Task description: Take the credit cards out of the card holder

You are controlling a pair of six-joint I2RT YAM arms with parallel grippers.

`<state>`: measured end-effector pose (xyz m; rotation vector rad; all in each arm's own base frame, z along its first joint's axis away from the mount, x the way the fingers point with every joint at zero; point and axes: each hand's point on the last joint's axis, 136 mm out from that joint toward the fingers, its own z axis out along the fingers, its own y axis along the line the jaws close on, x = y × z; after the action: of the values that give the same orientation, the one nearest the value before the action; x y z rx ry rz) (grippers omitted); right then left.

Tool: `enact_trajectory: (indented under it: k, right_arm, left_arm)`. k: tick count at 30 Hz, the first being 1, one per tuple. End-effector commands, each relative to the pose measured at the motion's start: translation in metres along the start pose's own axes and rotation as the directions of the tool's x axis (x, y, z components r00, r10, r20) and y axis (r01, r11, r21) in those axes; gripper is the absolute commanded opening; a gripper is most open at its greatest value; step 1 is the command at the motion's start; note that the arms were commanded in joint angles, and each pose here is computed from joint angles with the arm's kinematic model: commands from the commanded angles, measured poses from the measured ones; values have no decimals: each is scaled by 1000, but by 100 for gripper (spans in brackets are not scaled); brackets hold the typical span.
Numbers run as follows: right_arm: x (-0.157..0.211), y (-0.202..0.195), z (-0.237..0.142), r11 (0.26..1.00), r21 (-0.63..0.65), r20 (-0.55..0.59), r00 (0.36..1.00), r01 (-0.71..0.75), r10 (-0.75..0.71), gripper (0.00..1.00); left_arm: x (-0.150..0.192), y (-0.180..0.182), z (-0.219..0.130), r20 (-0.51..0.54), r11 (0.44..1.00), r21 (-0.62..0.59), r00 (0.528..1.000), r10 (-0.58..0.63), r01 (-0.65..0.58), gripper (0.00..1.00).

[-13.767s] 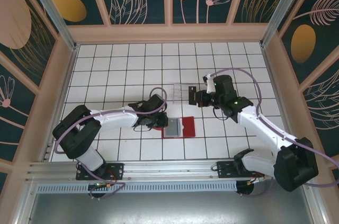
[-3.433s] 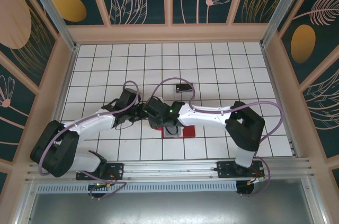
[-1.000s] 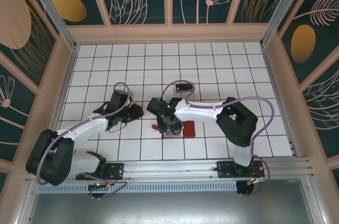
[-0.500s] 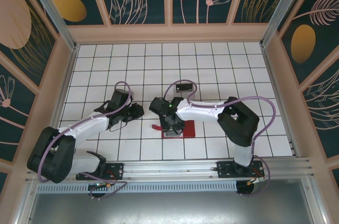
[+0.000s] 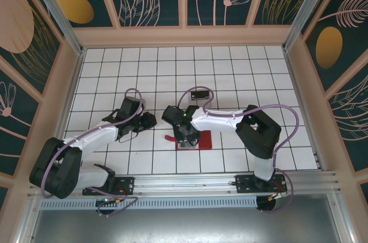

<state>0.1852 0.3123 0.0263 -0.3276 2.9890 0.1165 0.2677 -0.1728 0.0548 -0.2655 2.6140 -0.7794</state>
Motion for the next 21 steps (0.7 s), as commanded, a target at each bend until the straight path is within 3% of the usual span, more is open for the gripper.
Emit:
enact_trajectory:
  k: [1,6,13,17,21]
  right_arm:
    - [1,-20,2,997,77,6,1000,-26,25,14]
    - [-10,-10,-16,996,-53,64,995,-68,71,13]
    - [-11,-13,-24,959,-251,79,984,-133,157,17]
    - [-9,-19,-23,949,-275,72,981,-153,179,23]
    - [-7,-33,-22,962,-215,82,979,-166,187,25]
  left_arm:
    - [-7,-19,-8,10,998,42,999,53,-53,22]
    - [5,-55,-6,-25,990,88,993,114,-111,22]
    - [30,-89,12,-112,980,177,988,109,-89,19]
    - [46,-98,24,-166,978,183,977,135,-104,18]
    - [59,-107,32,-204,975,191,967,154,-115,17]
